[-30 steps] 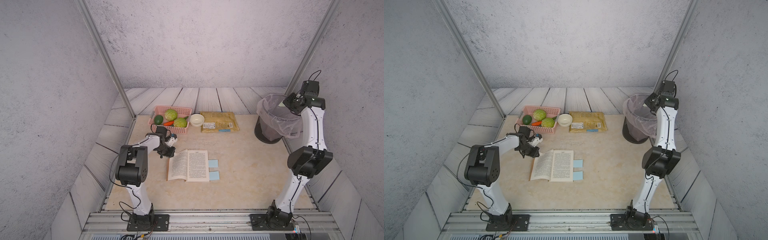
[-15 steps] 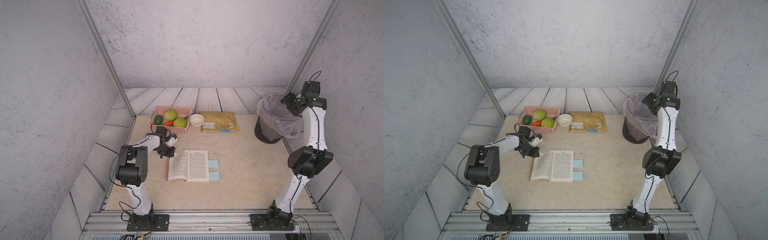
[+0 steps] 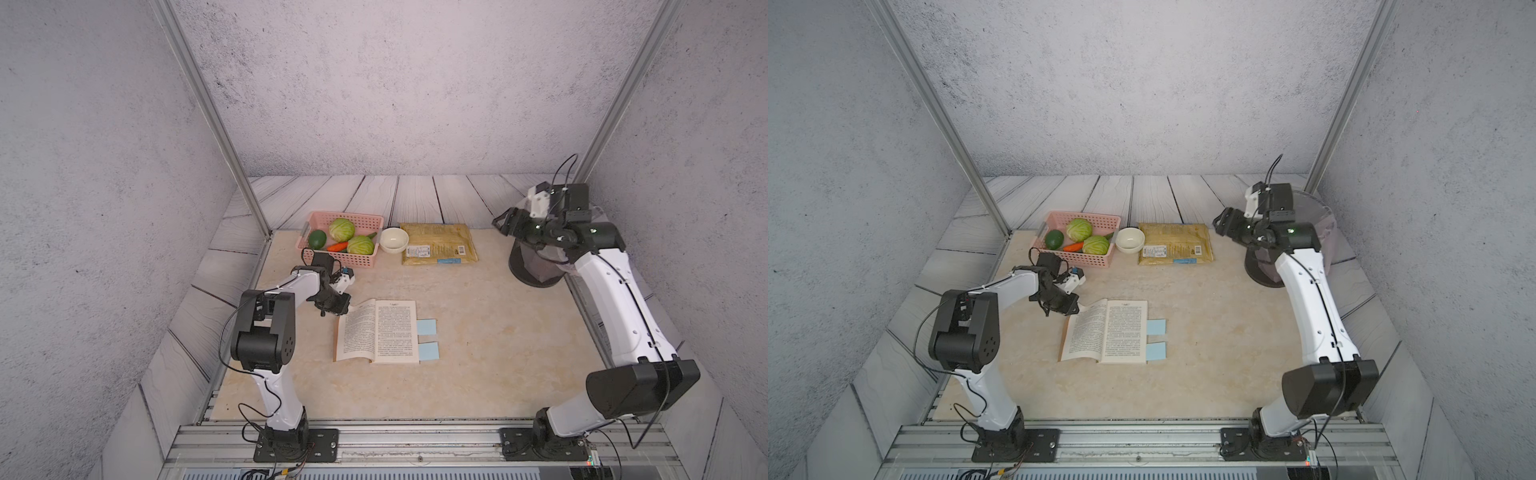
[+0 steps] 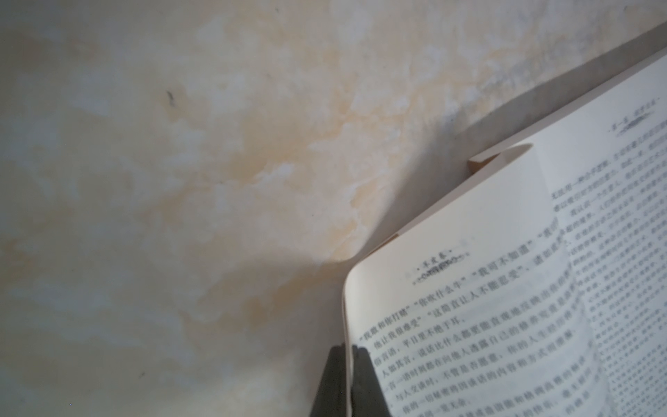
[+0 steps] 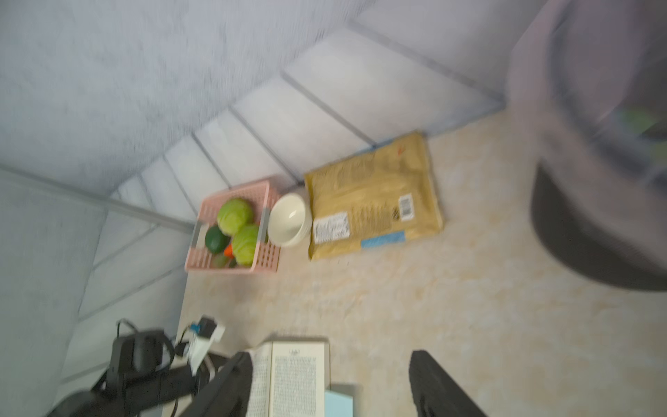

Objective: Peel off the used sticky note
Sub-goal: Place the note in the trash bin, then turn the page of the book at the center of the board.

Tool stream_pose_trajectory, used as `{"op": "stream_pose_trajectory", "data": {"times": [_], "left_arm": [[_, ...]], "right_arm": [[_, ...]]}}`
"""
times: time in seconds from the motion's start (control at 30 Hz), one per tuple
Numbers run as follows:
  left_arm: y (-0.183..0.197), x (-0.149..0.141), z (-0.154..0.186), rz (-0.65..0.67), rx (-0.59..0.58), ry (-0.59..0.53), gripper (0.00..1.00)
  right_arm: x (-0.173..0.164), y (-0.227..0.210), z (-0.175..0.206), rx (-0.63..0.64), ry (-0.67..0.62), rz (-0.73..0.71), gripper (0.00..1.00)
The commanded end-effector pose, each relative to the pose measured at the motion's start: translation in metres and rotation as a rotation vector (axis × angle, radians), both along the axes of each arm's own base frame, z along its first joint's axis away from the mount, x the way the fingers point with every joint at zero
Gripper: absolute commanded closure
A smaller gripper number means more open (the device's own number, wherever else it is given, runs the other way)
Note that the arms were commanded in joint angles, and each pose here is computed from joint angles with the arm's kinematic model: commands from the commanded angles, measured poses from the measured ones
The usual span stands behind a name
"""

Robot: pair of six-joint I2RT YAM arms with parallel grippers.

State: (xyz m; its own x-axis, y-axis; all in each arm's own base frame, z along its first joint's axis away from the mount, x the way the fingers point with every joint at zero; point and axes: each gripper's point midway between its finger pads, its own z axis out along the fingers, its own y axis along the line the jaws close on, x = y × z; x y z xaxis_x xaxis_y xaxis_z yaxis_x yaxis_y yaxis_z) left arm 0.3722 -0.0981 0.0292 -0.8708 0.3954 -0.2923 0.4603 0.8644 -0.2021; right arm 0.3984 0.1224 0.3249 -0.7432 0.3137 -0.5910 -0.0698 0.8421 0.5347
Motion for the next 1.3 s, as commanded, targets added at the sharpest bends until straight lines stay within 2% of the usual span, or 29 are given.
{"op": "stream_pose_trajectory", "data": {"times": [0.0, 0.13, 0.2, 0.27, 0.33, 0.47, 0.7, 0.9, 1.07, 1.27], "left_arm": [[0.005, -0.01, -0.009, 0.008, 0.013, 0.045, 1.0], [0.006, -0.01, -0.008, 0.004, 0.017, 0.042, 1.0], [0.006, -0.011, -0.009, 0.003, 0.017, 0.046, 1.0], [0.004, -0.012, -0.01, 0.0, 0.01, 0.052, 1.0], [0.005, -0.013, -0.012, -0.001, 0.012, 0.058, 1.0], [0.005, -0.014, -0.015, -0.002, 0.015, 0.065, 1.0], [0.005, -0.014, -0.016, -0.001, 0.017, 0.067, 1.0], [0.005, -0.014, -0.017, -0.001, 0.014, 0.071, 1.0], [0.005, -0.013, -0.015, -0.001, 0.014, 0.066, 1.0], [0.004, -0.014, -0.017, -0.002, 0.01, 0.075, 1.0]], "right_arm": [[-0.032, 0.05, -0.051, 0.058, 0.088, 0.164, 0.28], [-0.084, 0.093, -0.13, 0.07, 0.266, 0.324, 0.32], [-0.106, 0.108, -0.157, 0.07, 0.312, 0.405, 0.37], [-0.124, 0.121, -0.177, 0.132, 0.341, 0.467, 0.41], [-0.132, 0.122, -0.193, 0.17, 0.358, 0.464, 0.47], [-0.135, 0.116, -0.222, 0.142, 0.415, 0.426, 0.48], [-0.124, 0.122, -0.235, 0.154, 0.43, 0.414, 0.51], [-0.115, 0.134, -0.228, 0.151, 0.424, 0.432, 0.51], [-0.112, 0.151, -0.224, 0.097, 0.416, 0.45, 0.47], [-0.096, 0.172, -0.238, 0.088, 0.452, 0.419, 0.46]]}}
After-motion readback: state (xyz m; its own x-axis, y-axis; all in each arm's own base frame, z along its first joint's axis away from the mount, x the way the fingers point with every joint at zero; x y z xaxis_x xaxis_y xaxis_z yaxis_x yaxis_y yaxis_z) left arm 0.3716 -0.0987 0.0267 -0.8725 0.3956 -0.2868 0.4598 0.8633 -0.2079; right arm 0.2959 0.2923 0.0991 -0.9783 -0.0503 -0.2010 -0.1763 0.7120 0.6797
